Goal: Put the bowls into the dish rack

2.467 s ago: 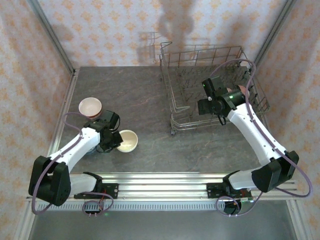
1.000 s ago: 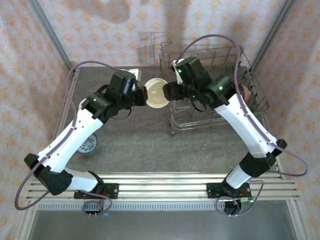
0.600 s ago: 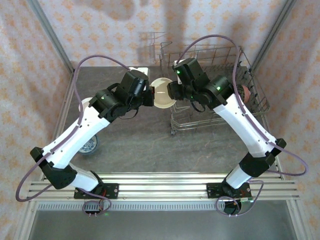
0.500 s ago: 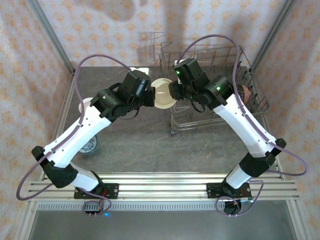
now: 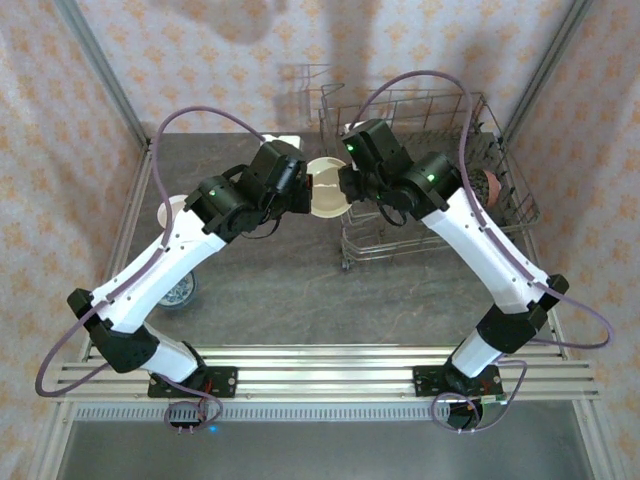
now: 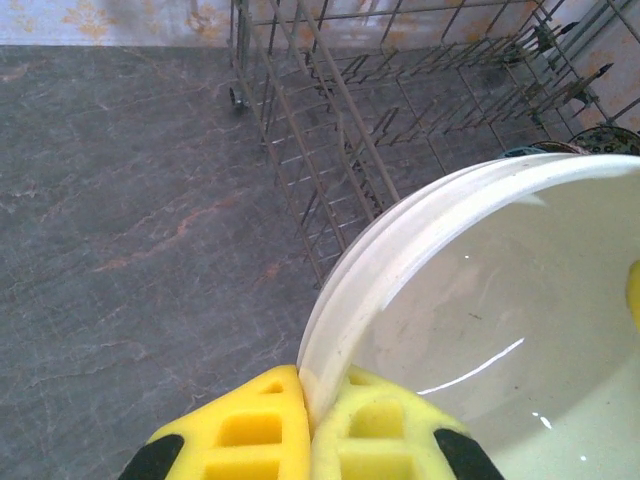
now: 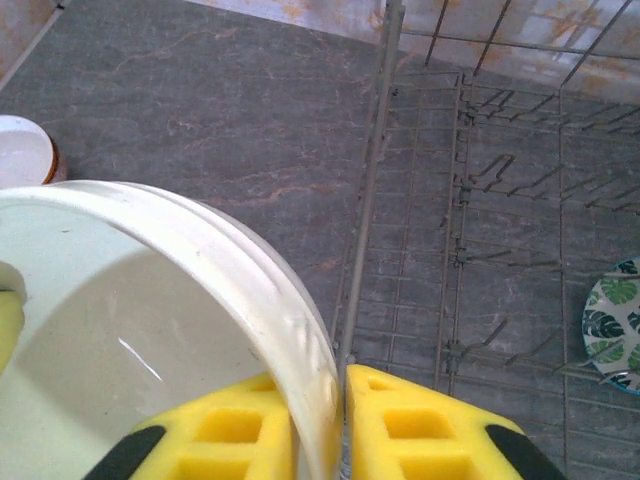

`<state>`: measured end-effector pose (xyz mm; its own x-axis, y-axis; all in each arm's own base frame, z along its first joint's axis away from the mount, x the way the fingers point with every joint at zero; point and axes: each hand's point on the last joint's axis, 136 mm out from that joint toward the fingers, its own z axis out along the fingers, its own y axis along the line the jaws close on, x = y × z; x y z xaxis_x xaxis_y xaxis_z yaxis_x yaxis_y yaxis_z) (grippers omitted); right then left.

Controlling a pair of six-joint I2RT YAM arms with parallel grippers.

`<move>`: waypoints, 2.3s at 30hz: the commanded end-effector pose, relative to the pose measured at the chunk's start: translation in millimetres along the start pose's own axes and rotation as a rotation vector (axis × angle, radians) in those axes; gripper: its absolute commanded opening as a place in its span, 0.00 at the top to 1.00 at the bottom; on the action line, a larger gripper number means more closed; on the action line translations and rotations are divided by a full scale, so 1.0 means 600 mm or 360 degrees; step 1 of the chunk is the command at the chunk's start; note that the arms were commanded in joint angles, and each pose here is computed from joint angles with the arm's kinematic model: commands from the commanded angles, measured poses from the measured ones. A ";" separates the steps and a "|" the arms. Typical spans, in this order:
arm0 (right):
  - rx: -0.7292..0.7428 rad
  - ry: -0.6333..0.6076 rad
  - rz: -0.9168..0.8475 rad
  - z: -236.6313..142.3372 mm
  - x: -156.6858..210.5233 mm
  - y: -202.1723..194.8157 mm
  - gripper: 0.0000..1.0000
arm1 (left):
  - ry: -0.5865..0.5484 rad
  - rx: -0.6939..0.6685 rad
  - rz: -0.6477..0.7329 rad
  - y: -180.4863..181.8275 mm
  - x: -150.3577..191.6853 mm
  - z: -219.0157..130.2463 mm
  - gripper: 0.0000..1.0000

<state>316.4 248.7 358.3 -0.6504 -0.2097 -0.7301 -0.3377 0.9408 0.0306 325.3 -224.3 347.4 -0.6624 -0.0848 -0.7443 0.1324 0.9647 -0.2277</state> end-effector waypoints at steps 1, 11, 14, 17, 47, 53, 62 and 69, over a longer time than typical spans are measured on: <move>0.0097 0.0026 0.0010 0.005 0.006 -0.017 0.89 | -0.0131 0.0049 -0.0055 -0.013 -0.039 -0.030 1.00; 0.0189 -0.0062 0.0082 -0.007 -0.014 -0.035 1.00 | -0.0092 0.0095 -0.0053 -0.020 -0.032 -0.034 0.70; 0.0222 -0.0105 0.0105 -0.016 -0.020 -0.044 1.00 | -0.0140 0.0092 -0.0064 -0.010 -0.042 -0.049 0.59; 0.0284 -0.0139 0.0118 -0.022 -0.026 -0.057 1.00 | -0.0188 0.0092 -0.0119 0.011 -0.055 -0.067 0.52; 0.1648 0.0276 -0.0071 0.072 0.018 -0.378 1.00 | 0.0460 0.0181 -0.0266 0.083 0.160 0.119 0.44; 0.1692 0.0277 -0.0028 0.092 0.030 -0.380 1.00 | 0.0604 0.0248 -0.0285 0.063 0.196 0.177 0.44; 0.1906 0.0149 0.0042 0.065 0.024 -0.397 1.00 | 0.0614 0.0396 -0.0230 0.023 0.176 0.211 0.41; 0.1951 0.0195 0.0029 0.064 0.033 -0.401 1.00 | 0.0326 0.0396 -0.0276 0.025 0.066 0.188 0.37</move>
<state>413.9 38.1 293.6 -0.7634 -0.1480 -0.6287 0.4231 0.6210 -0.6599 363.5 -245.9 196.1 -0.8927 -0.1032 -0.4387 0.1329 0.8699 -0.4750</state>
